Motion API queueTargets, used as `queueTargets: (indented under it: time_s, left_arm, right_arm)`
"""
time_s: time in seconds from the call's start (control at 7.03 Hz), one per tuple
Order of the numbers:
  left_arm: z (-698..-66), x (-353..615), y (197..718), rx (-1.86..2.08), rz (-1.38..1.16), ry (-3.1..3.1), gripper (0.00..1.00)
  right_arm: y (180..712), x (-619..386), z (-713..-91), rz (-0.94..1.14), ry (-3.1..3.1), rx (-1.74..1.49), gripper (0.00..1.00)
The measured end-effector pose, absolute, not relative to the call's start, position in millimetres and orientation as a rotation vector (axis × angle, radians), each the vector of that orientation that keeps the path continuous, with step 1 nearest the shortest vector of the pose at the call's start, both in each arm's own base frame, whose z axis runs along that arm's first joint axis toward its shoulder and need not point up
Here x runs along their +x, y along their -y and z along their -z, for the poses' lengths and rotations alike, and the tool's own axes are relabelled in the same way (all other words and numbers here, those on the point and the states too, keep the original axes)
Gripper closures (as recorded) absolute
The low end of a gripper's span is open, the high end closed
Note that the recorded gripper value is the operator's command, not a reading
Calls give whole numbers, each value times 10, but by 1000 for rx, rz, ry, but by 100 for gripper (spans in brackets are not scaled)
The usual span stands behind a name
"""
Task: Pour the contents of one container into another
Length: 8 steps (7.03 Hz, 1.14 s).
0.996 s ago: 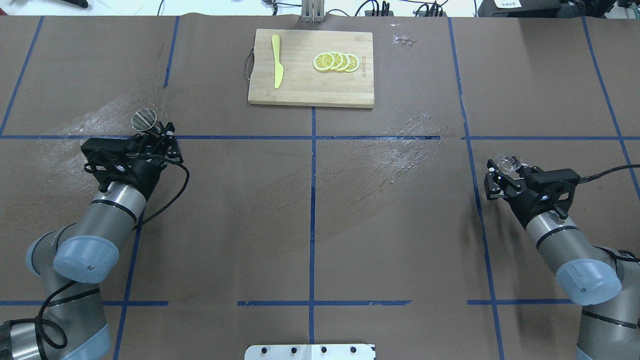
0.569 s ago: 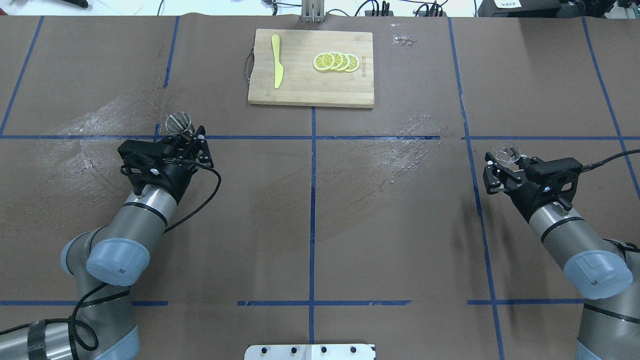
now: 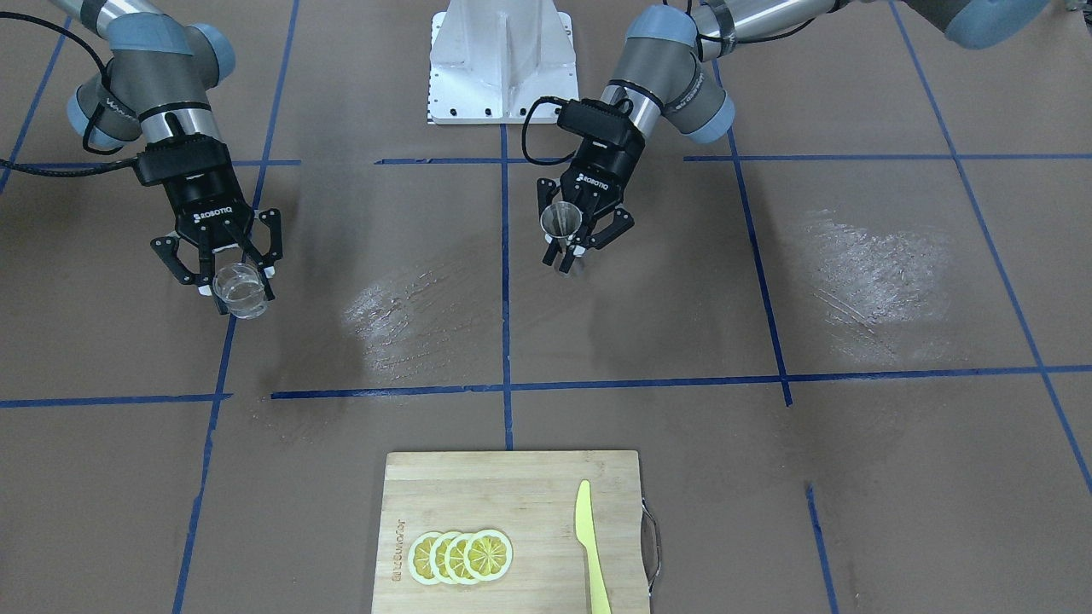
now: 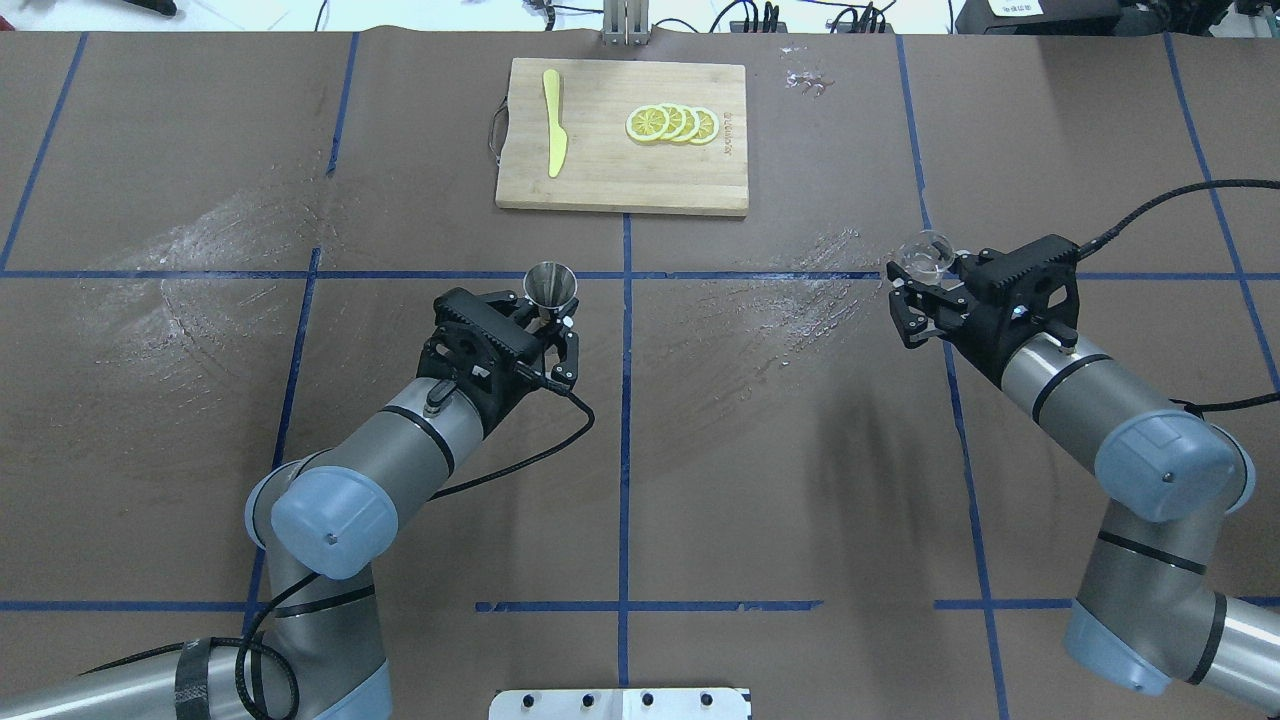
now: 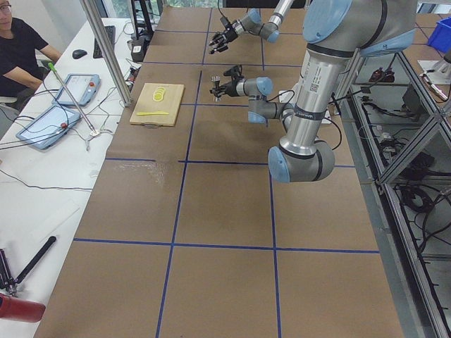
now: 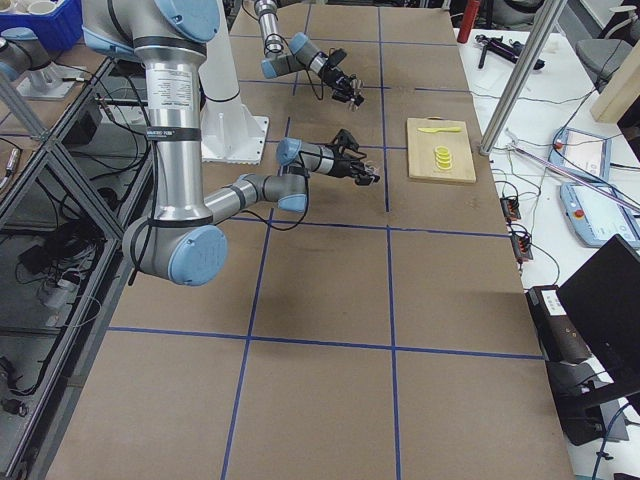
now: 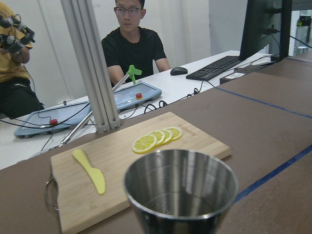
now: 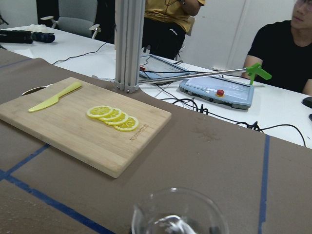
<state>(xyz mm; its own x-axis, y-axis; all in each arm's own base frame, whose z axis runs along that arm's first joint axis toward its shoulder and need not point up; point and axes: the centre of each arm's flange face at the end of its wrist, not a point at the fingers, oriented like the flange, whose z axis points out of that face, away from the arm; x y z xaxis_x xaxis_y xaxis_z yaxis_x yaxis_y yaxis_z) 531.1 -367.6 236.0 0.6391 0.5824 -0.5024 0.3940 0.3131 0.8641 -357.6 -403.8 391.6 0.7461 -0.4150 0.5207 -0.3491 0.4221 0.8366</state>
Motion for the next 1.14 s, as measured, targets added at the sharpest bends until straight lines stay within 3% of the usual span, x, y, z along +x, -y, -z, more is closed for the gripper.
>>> queueTargets:
  time_s: [0.71,1.14]
  left_arm:
    - [-1972,5790,3957,1198,-351,-1097,100]
    - [-2045,5913,3988,1175,-373,-1092,100]
  right_arm:
    - [4107,-3528,-3287,222,836,1167,100]
    - [3990,-3748,-2477,349,770,1140,100]
